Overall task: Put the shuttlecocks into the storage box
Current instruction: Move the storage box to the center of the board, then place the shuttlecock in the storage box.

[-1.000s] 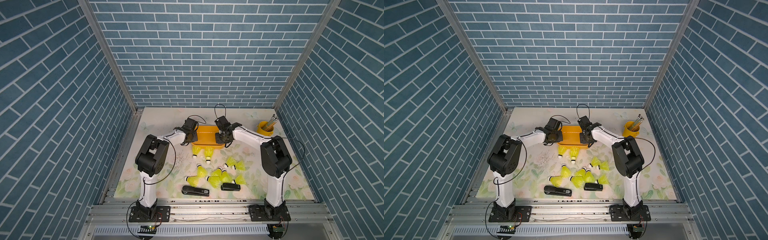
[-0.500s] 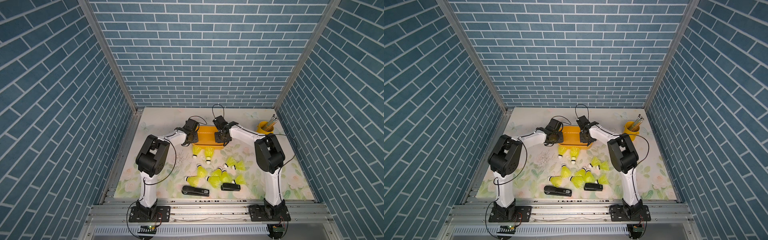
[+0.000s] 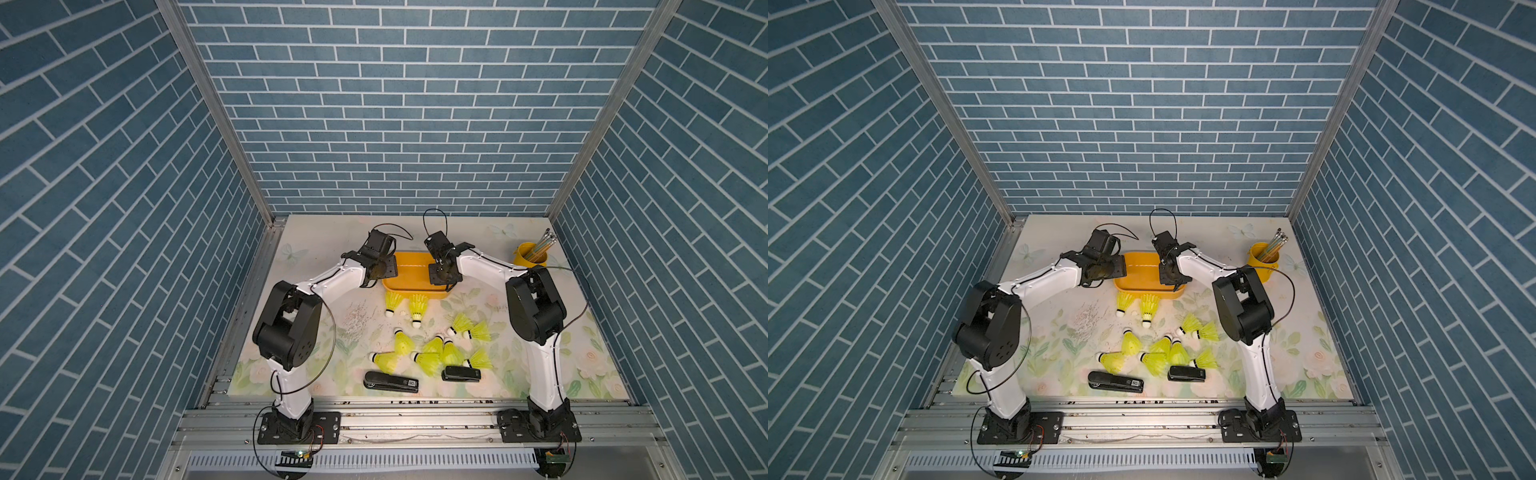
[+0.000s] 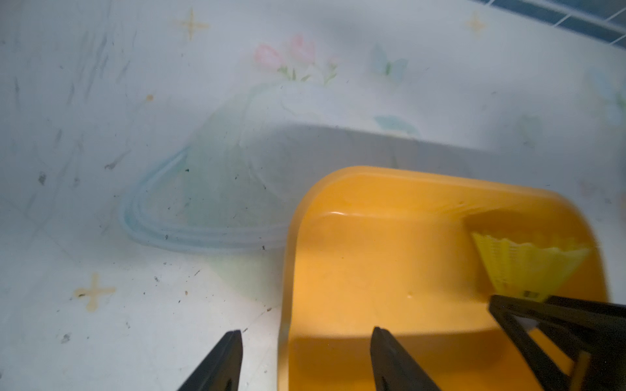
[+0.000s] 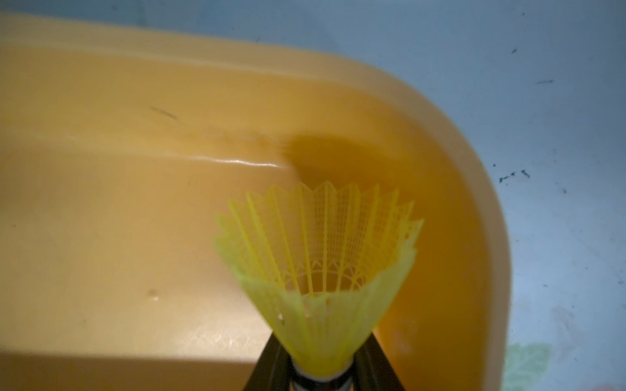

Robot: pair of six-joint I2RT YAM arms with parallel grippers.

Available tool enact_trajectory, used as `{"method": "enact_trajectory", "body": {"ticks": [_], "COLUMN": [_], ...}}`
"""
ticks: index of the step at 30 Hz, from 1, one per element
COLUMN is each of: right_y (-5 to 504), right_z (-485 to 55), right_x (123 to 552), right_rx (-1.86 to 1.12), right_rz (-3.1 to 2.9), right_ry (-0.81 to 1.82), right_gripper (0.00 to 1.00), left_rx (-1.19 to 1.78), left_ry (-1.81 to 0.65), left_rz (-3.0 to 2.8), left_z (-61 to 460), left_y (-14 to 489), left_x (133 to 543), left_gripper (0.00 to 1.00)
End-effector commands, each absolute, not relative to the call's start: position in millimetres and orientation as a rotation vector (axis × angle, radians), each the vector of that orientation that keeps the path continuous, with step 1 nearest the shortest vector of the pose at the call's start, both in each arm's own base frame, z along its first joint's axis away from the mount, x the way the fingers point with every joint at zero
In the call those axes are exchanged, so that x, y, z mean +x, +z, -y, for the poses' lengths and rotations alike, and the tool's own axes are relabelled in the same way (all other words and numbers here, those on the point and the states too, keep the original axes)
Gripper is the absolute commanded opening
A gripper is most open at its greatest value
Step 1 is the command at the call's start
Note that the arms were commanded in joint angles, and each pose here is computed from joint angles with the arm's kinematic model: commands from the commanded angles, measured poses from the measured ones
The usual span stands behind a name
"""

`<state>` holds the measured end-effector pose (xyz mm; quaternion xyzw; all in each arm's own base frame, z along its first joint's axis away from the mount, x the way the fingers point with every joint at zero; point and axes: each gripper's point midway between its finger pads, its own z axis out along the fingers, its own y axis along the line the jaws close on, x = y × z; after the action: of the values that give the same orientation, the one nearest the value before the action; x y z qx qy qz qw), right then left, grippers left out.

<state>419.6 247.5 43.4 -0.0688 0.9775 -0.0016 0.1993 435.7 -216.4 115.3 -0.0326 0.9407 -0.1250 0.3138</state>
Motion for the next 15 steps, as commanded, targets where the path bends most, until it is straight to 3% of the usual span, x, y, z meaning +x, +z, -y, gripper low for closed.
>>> {"method": "enact_trajectory", "body": {"ticks": [1, 5, 15], "right_y": [36.2, 33.5, 30.8], "right_z": [-243.8, -242.5, -241.4], "right_x": [421.2, 423.2, 425.5], "right_rx": [-0.136, -0.135, -0.126], "right_rz": [-2.748, -2.746, -2.746], "right_ry": [-0.041, -0.065, -0.090], "right_gripper": [0.17, 0.18, 0.24], "left_rx": [0.014, 0.110, 0.104], "left_ry": [-0.455, -0.688, -0.698], "left_rz": [-2.480, -2.491, -2.471], "left_z": [233.9, 262.0, 263.3], "left_y": [125.5, 129.9, 139.7], "left_x": [422.4, 406.0, 410.7], "left_gripper": [0.67, 0.67, 0.67]}}
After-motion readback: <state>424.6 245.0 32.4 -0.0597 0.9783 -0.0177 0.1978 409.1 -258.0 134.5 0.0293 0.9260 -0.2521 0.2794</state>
